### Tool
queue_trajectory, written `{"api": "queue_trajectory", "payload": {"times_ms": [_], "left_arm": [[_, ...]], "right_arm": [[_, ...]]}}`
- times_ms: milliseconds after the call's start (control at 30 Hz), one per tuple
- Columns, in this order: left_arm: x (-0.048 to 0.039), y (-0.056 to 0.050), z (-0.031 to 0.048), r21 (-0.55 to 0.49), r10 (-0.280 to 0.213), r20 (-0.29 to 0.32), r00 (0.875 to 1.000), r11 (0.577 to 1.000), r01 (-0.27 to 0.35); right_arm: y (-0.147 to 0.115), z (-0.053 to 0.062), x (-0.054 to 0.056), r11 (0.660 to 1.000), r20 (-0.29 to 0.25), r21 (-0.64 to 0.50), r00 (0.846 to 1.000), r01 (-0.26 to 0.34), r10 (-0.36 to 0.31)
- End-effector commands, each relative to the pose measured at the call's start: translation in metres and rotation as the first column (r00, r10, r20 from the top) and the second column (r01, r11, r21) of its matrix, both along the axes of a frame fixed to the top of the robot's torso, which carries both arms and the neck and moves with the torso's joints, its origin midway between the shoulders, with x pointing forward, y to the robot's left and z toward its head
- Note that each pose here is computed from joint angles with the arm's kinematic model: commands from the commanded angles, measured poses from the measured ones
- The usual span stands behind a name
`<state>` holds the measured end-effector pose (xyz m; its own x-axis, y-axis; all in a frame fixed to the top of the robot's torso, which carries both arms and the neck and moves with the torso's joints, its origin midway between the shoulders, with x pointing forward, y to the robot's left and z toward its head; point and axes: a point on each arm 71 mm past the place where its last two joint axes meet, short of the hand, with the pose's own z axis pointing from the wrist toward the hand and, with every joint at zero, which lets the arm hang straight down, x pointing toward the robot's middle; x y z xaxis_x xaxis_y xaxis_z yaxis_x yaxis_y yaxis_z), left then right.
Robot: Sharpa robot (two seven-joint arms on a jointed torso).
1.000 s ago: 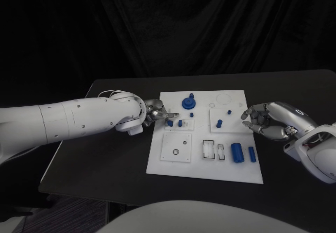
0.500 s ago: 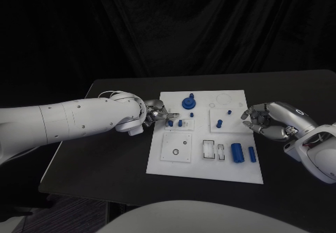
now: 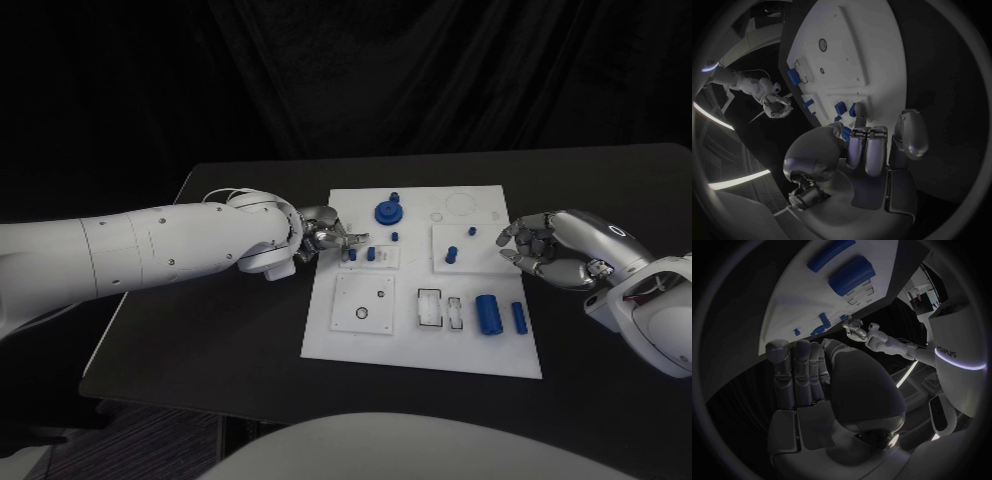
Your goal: Assemble the parts on the task board
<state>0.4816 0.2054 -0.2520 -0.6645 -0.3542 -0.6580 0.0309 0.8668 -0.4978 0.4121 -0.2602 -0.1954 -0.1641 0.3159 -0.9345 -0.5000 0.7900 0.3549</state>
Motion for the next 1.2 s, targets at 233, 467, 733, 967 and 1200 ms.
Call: {"api": "queue_trajectory", "payload": {"times_ms": [233,467,733,967,1200], "left_arm": [[0.0000,0.003,-0.0018,0.007,0.018,-0.004,1.000,1.000,-0.018],[0.0033,0.009,0.0046,-0.050,0.047,0.086,0.995,0.998,-0.043],[0.0071,0.017,0.0242,-0.140,-0.026,0.356,0.934,0.987,0.080],[0.0062,0.024,0.0373,-0.189,-0.114,0.516,0.849,0.952,0.242],[0.0125,0.024,0.0439,-0.120,-0.227,0.626,0.746,0.917,0.380]], "right_arm": [[-0.001,-0.001,0.000,1.000,-0.007,-0.005,1.000,0.015,-0.015],[-0.002,-0.001,-0.001,1.000,-0.005,-0.003,1.000,0.016,-0.016],[-0.003,-0.002,-0.001,1.000,0.000,0.001,1.000,0.019,-0.019],[-0.004,-0.003,0.001,1.000,0.003,0.007,1.000,0.024,-0.024],[-0.003,-0.004,0.002,1.000,0.010,0.012,1.000,0.021,-0.022]]}}
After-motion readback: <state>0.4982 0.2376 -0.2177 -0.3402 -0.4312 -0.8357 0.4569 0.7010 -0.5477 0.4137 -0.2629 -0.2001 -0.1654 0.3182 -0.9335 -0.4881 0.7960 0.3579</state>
